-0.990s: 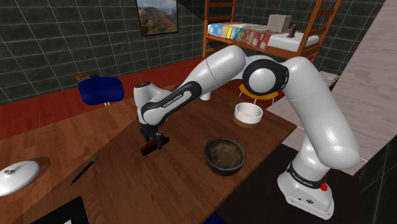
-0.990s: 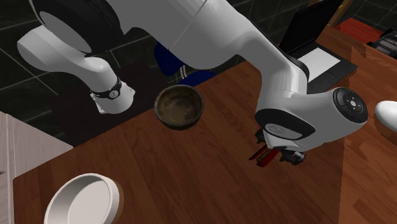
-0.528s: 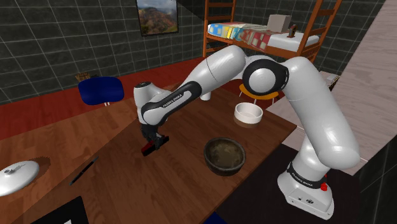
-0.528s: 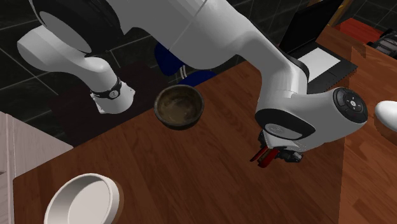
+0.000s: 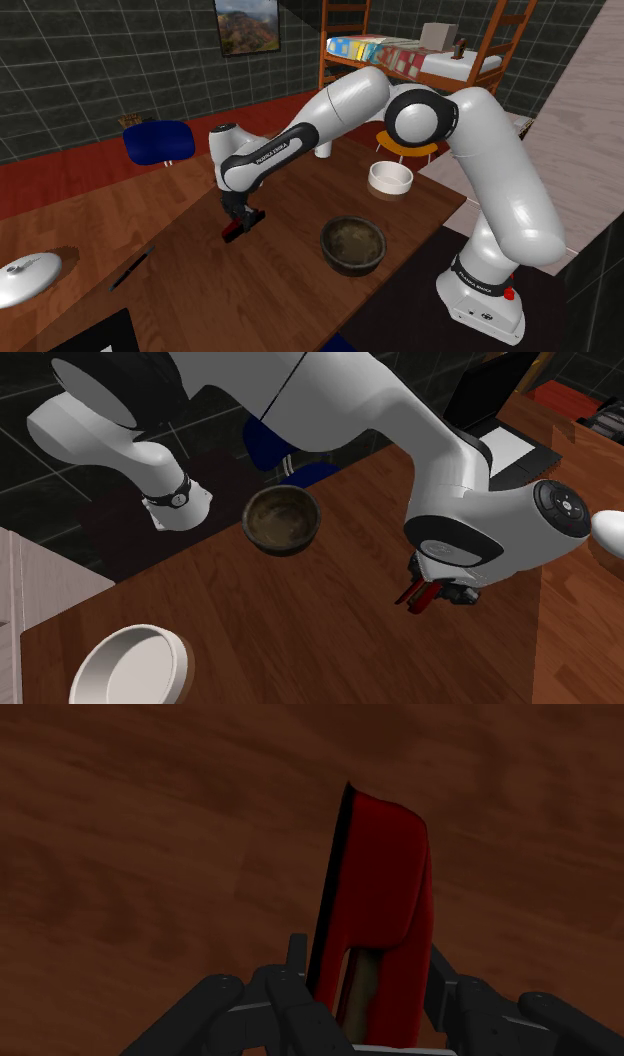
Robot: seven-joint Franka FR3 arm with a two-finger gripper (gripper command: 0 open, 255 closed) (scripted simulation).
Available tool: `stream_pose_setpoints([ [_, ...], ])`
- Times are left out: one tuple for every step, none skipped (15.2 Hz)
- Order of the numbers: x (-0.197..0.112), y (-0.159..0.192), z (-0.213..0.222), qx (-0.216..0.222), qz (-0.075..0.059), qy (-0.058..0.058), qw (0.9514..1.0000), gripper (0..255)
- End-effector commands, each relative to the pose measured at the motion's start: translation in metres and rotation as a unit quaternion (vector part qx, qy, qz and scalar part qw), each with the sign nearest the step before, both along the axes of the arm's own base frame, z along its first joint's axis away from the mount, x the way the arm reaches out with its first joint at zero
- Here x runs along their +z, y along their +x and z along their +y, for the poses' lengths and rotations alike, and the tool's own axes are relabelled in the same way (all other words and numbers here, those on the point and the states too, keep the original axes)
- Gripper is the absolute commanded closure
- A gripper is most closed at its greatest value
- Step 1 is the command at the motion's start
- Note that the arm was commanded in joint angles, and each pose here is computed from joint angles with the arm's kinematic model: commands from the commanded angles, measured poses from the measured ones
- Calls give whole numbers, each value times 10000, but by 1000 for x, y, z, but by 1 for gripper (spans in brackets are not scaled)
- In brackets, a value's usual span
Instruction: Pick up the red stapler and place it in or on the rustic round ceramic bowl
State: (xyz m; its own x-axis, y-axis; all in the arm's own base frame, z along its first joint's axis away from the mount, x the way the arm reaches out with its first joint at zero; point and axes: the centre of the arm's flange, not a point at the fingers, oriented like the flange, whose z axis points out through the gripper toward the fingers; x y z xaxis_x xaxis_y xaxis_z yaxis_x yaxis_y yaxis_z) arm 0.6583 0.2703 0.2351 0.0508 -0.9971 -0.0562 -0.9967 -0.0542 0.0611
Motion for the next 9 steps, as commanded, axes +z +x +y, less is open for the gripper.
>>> stream_pose_setpoints([
  [11, 1, 0, 0, 0, 0, 10000, 255],
  [16, 1, 0, 0, 0, 0, 10000, 255],
  [21, 1, 0, 0, 0, 0, 10000, 255],
  [27, 1, 0, 0, 0, 0, 10000, 255],
  [32, 1, 0, 0, 0, 0, 10000, 255],
  [37, 1, 0, 0, 0, 0, 10000, 255],
  [42, 1, 0, 0, 0, 0, 10000, 255],
  [48, 1, 0, 0, 0, 0, 10000, 255],
  [53, 1, 0, 0, 0, 0, 10000, 255],
])
